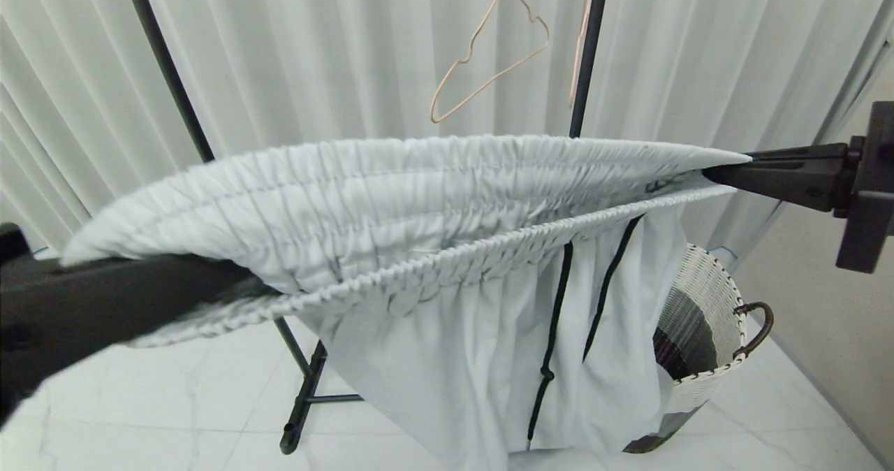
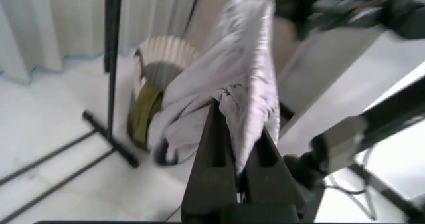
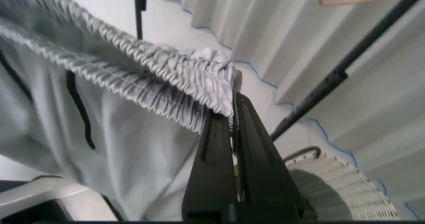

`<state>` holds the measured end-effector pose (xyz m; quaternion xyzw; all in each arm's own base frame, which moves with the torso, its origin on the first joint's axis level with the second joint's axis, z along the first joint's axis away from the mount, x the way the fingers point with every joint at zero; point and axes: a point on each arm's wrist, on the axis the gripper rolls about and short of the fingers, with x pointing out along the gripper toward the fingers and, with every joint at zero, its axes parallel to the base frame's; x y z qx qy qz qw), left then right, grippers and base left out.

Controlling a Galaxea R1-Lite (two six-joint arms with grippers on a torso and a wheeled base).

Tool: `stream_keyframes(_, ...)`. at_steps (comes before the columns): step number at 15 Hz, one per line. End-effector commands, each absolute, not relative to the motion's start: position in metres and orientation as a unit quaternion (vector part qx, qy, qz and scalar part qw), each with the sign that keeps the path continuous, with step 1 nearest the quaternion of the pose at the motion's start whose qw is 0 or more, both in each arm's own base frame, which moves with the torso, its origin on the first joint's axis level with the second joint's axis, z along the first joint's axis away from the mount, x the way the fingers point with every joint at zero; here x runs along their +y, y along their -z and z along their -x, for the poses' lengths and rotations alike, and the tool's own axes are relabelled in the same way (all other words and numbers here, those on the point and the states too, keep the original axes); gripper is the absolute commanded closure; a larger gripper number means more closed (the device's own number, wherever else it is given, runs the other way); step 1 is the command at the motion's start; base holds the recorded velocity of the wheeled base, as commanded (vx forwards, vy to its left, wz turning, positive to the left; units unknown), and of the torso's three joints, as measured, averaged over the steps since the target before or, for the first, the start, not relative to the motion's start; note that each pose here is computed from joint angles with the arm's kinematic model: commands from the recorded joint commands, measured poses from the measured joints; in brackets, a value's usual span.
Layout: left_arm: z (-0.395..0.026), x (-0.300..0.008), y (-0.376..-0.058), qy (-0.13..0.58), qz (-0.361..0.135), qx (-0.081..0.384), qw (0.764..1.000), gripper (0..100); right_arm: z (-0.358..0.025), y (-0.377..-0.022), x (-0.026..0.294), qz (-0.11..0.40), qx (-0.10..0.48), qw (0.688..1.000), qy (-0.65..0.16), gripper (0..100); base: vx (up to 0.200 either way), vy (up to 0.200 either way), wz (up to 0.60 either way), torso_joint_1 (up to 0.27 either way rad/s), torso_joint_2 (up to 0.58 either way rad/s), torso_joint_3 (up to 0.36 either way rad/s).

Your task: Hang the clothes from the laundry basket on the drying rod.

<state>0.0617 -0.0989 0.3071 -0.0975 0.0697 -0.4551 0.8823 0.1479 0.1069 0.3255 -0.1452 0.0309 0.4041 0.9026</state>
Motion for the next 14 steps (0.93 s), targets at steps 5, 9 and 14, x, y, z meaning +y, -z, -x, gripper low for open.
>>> stream_keyframes(5,-0.055,-0.077,-0.340,0.442,0.134,0.006,0.887,100,-0.172,-0.331,0.131,0.145,0.029,0.898,-0.415,100,0.000,0.000,0.00,0.000,0.00,0.000)
stream_keyframes(9,-0.058,-0.079,-0.338,0.438,0.117,0.024,0.891,100,-0.174,-0.331,0.131,0.146,0.030,0.899,-0.413,100,0.000,0.000,0.00,0.000,0.00,0.000)
stream_keyframes(14,-0.076,-0.099,-0.320,0.419,0.001,0.042,0.907,100,-0.168,-0.337,0.125,0.140,0.024,0.914,-0.380,100,0.000,0.000,0.00,0.000,0.00,0.000)
